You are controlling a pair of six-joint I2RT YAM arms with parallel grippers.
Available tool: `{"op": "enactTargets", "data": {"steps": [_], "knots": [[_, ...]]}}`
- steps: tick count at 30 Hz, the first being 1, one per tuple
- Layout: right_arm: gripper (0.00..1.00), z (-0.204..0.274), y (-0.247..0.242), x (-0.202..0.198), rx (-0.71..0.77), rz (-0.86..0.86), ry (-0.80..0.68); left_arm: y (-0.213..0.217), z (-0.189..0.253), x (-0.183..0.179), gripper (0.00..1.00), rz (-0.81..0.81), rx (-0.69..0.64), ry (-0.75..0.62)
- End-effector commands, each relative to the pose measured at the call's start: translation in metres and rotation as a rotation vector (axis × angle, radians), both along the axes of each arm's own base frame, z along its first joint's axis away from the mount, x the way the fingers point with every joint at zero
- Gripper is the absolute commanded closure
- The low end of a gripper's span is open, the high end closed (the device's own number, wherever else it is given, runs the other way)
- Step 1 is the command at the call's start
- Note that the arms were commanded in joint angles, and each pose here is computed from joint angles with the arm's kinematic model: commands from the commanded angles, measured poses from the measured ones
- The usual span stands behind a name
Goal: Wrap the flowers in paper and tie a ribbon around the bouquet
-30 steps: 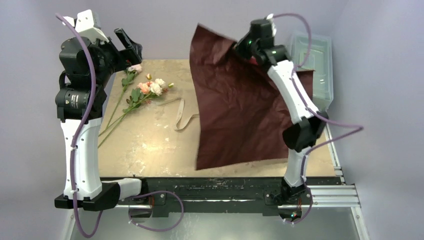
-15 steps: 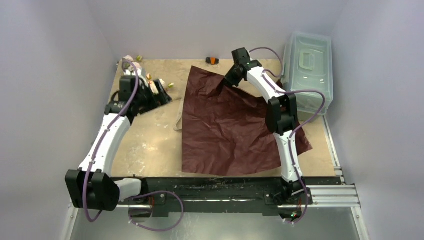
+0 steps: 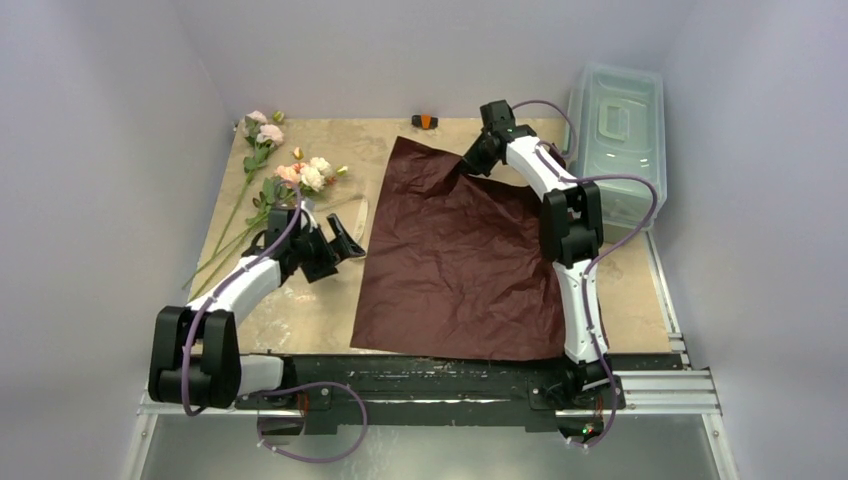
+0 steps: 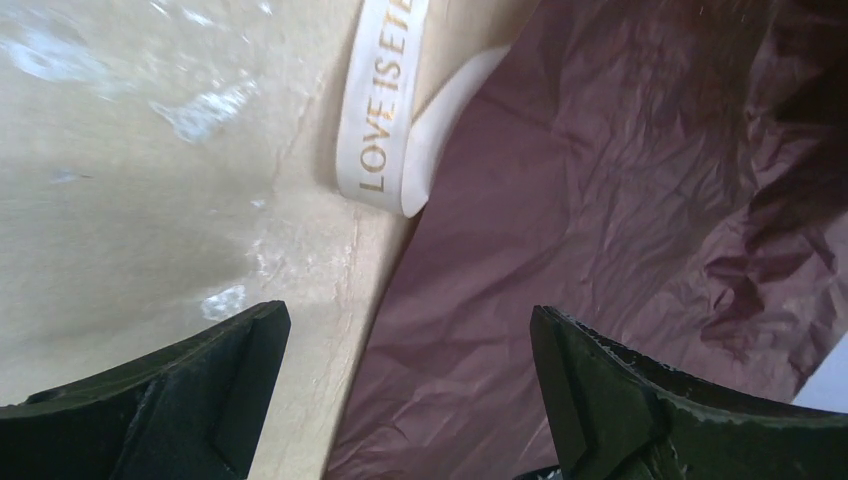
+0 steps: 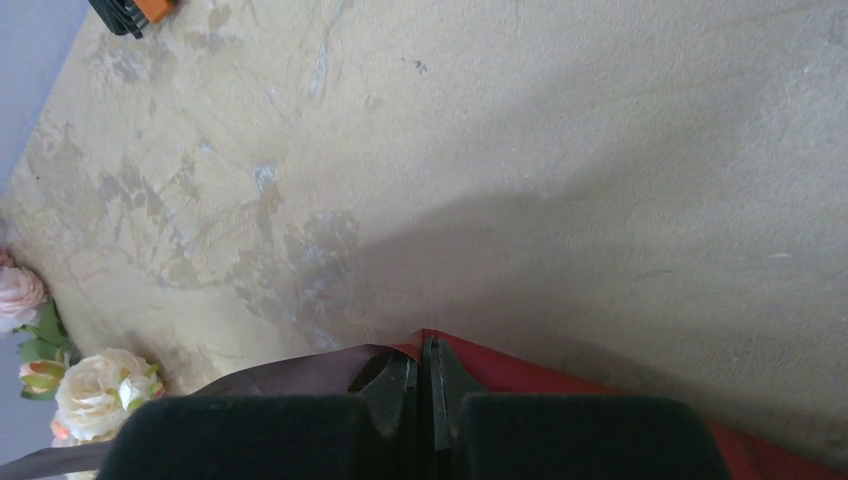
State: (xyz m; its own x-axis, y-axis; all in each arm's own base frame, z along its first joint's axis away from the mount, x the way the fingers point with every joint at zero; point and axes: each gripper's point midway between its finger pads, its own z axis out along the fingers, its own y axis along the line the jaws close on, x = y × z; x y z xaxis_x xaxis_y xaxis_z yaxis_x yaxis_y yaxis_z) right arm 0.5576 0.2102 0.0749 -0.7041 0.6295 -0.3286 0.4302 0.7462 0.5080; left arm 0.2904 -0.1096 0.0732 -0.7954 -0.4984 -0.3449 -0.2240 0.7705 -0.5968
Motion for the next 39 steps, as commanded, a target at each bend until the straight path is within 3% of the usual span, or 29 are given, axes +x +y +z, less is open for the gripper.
{"op": "enactTargets", "data": {"steps": [1, 5, 16, 20, 24, 26, 29, 31, 39], "knots": [[1.0, 0.009, -0.001, 0.006, 0.029, 0.035, -0.039, -0.03, -0.007, 0.002, 0.0, -0.077, -0.142, -0.07], [1.0, 0.013, -0.002, 0.007, 0.032, 0.052, -0.055, -0.045, -0.025, -0.01, 0.01, -0.1, -0.199, -0.065], [1.0, 0.031, 0.023, -0.003, 0.202, 0.164, -0.085, -0.042, -0.059, -0.012, 0.03, -0.157, -0.1, -0.057], [1.0, 0.033, 0.023, -0.009, 0.206, 0.175, -0.076, -0.043, -0.067, -0.013, 0.1, -0.163, -0.102, -0.048], [1.0, 0.032, 0.02, -0.011, 0.205, 0.168, -0.065, -0.049, -0.069, -0.017, 0.26, -0.175, -0.143, -0.05], [1.0, 0.031, 0.02, -0.012, 0.216, 0.162, -0.055, -0.054, -0.066, -0.02, 0.41, -0.185, -0.178, -0.059], [1.0, 0.035, 0.019, -0.012, 0.226, 0.157, -0.049, -0.062, -0.058, -0.019, 0.72, -0.202, -0.229, -0.067], [1.0, 0.041, 0.018, -0.013, 0.213, 0.161, -0.047, -0.068, -0.046, -0.014, 1.0, -0.2, -0.276, -0.074], [1.0, 0.06, 0.003, -0.04, 0.131, 0.191, -0.011, -0.037, 0.022, 0.037, 1.0, -0.19, -0.012, -0.08]]}}
